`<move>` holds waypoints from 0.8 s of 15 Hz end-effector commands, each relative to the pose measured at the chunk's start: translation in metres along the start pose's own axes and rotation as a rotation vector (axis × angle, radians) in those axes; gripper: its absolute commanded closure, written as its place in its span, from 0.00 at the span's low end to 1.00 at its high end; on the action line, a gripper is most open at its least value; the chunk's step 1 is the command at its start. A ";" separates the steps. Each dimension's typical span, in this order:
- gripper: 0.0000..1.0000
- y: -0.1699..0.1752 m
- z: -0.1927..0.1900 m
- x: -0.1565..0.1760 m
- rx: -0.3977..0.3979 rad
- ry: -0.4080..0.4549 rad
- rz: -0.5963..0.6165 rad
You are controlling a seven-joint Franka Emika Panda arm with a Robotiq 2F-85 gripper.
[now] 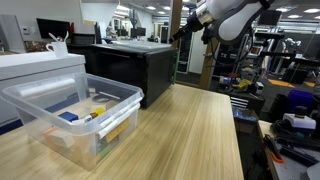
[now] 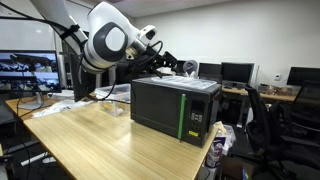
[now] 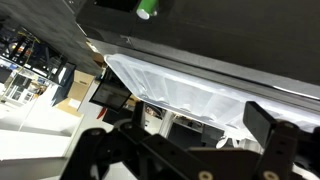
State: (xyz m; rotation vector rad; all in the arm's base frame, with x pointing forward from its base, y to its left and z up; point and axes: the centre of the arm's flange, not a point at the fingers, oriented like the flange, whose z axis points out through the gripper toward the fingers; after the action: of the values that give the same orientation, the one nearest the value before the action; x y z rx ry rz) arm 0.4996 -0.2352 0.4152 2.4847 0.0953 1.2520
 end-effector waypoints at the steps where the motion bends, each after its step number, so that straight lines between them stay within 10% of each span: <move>1: 0.00 0.012 -0.032 -0.003 0.004 -0.035 0.001; 8: 0.00 0.071 -0.035 -0.034 -0.162 -0.049 0.079; 12: 0.00 0.078 -0.039 -0.046 -0.132 -0.040 0.060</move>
State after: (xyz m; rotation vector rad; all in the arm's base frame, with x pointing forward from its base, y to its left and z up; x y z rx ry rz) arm 0.4384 -0.3117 0.4317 2.4069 -0.1280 1.1818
